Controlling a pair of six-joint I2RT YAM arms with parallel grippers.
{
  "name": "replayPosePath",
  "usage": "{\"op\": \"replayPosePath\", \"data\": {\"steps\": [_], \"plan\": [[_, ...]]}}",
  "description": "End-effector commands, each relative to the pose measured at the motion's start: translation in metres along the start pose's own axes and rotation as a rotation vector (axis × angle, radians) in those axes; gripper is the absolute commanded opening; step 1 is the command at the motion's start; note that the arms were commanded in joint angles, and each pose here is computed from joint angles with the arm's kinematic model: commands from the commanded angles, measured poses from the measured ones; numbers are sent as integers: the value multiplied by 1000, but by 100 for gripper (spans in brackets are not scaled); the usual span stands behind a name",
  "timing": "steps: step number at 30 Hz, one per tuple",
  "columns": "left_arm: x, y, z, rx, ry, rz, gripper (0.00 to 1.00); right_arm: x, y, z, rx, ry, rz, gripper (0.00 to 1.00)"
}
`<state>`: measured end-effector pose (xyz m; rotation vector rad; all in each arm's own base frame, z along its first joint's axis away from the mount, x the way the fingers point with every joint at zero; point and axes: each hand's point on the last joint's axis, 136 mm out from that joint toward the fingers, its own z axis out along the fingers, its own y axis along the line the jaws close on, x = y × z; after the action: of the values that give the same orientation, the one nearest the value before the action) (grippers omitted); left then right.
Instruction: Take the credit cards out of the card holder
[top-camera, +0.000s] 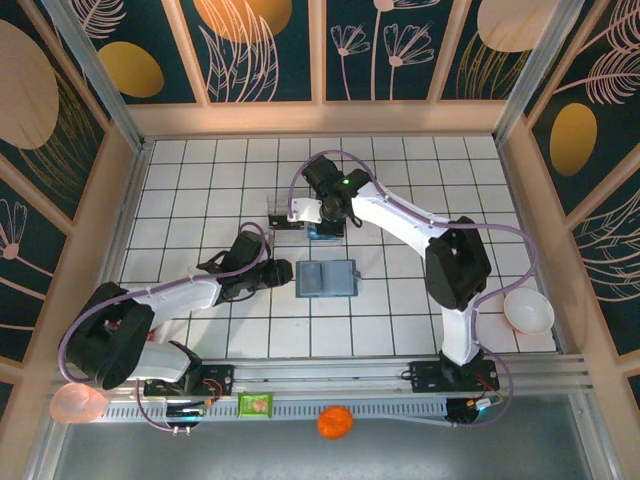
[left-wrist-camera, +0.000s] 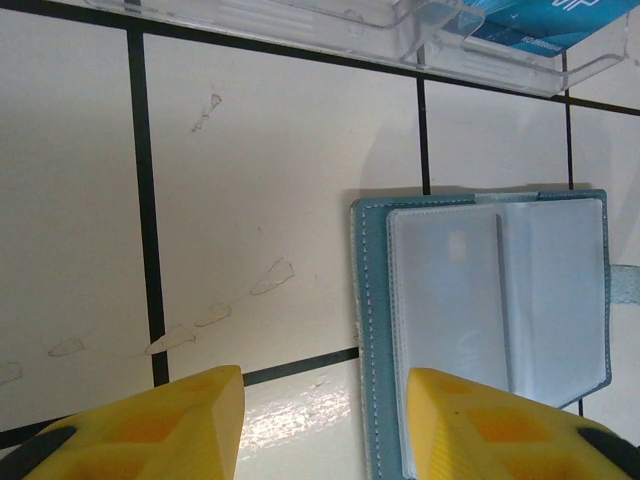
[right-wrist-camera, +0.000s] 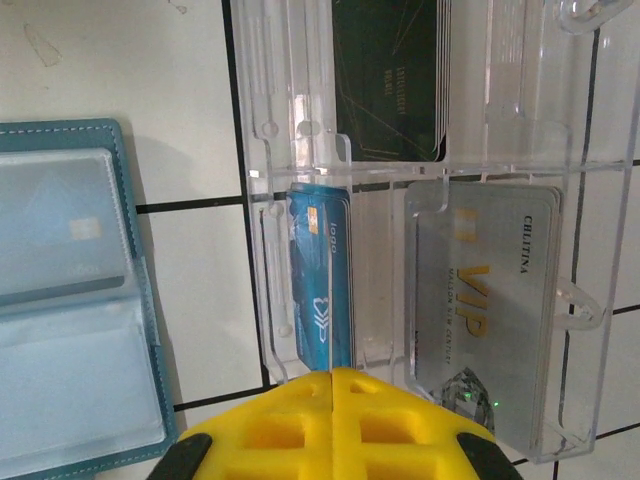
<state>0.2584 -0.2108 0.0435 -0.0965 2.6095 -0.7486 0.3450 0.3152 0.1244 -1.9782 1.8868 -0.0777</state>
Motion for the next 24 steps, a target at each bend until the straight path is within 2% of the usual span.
{"op": "replayPosePath", "data": {"steps": [1,24], "plan": [[-4,-1,1,0,8,-25,46,1,2,11,-20,4,-47,0],[-7,-5,3,15,6,-23,46,-2,27,44,-118,3,-57,0]]}}
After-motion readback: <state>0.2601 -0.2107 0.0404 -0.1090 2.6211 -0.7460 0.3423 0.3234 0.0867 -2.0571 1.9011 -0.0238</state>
